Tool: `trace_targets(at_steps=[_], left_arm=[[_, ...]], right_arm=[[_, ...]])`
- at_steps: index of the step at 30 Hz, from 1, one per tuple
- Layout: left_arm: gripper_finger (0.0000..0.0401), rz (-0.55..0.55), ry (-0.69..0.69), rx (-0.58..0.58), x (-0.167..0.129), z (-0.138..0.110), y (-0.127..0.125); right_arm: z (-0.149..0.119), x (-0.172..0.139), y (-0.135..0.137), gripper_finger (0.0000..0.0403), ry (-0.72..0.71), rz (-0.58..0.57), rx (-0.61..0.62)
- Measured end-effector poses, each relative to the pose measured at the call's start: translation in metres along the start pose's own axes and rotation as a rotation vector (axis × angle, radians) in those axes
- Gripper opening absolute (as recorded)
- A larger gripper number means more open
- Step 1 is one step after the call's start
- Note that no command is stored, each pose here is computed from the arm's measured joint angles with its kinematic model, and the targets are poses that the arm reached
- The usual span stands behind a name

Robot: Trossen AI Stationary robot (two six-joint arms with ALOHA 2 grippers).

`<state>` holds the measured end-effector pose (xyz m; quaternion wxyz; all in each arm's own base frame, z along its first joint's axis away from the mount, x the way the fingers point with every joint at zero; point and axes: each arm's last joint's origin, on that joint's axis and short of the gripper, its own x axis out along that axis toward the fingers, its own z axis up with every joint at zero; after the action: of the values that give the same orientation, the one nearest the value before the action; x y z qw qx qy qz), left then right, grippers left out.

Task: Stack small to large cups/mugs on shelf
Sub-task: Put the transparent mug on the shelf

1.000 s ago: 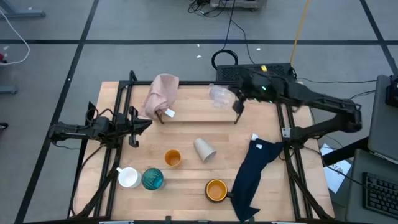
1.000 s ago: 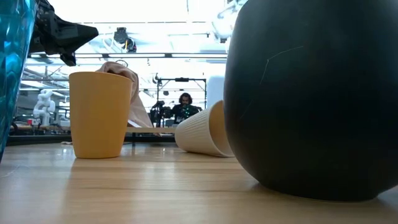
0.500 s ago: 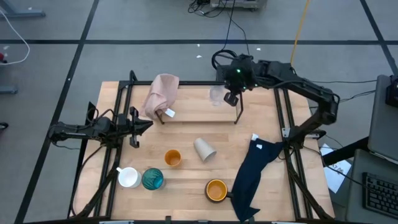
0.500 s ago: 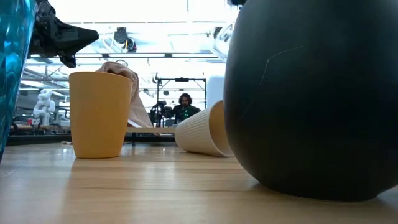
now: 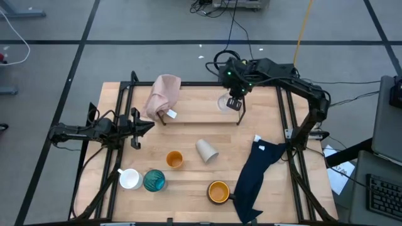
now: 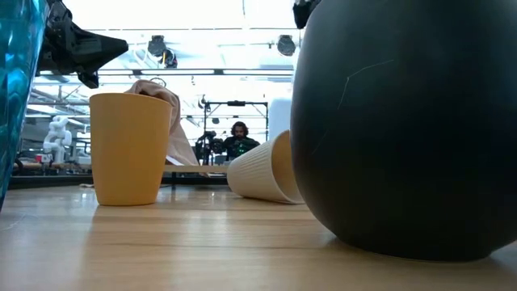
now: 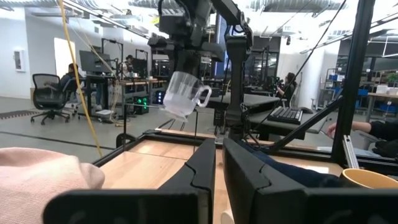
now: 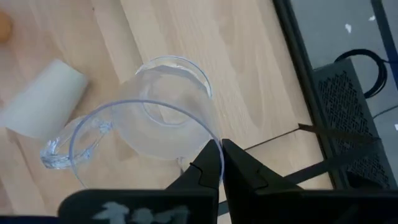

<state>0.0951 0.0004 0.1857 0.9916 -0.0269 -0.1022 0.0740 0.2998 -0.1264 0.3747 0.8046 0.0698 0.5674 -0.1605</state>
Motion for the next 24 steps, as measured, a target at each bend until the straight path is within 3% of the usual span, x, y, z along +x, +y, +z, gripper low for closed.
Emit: trace_targets(at_steps=[13,24], left_arm=[[0.0033,0.0,0.006,0.002,0.0,-0.001,0.0],[0.0033,0.0,0.019,0.005,0.0,-0.002,0.0]], right_arm=[[0.016,0.059,0.002,0.0,0.169,0.023,-0.137],[0.019,0.074,-0.002,0.0,0.205,0.027,-0.236]])
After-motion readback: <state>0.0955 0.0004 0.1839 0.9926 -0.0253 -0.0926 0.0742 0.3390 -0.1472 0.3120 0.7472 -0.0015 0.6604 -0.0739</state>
